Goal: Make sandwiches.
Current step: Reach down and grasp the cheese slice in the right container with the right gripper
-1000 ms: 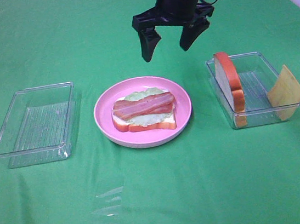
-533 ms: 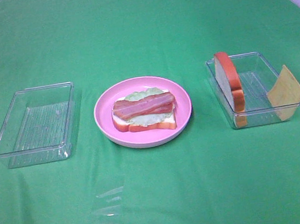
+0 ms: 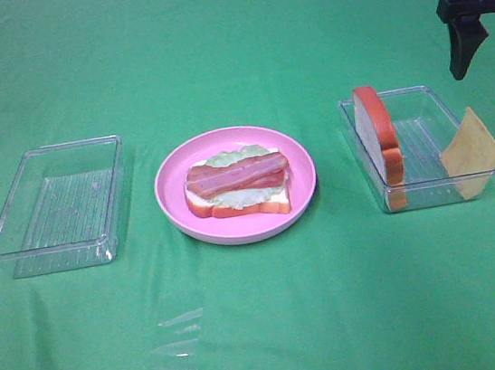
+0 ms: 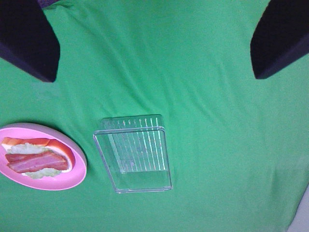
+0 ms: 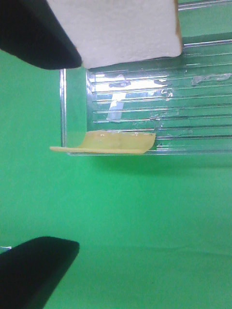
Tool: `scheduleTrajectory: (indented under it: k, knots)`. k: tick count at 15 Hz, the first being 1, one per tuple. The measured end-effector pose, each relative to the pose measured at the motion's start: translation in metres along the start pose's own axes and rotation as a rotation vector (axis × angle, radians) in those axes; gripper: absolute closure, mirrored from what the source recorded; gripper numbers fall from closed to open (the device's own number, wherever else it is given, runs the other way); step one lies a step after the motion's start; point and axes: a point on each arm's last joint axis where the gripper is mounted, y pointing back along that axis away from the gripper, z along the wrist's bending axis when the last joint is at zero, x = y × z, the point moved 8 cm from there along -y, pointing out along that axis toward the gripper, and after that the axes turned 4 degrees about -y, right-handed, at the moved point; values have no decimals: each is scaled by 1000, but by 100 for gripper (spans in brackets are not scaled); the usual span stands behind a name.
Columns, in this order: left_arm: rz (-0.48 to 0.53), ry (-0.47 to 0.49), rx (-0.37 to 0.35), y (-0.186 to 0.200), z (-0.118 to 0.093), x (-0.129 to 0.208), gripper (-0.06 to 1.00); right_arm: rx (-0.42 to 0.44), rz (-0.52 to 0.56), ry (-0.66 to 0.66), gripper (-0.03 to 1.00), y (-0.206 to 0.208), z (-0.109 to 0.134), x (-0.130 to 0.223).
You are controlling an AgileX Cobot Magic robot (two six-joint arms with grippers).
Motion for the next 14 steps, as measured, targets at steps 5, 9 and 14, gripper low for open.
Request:
scheduleTrajectory:
  k: [5, 9, 14]
  knots:
    - [0, 0, 0, 0, 0, 0, -5, -3, 77, 7, 9, -44, 3, 10]
    - [0, 0, 0, 0, 0, 0, -5, 2, 132, 11, 13, -77, 4, 14]
    - [0, 0, 0, 0, 0, 0, -5, 11, 153, 18, 24, -93, 3, 15]
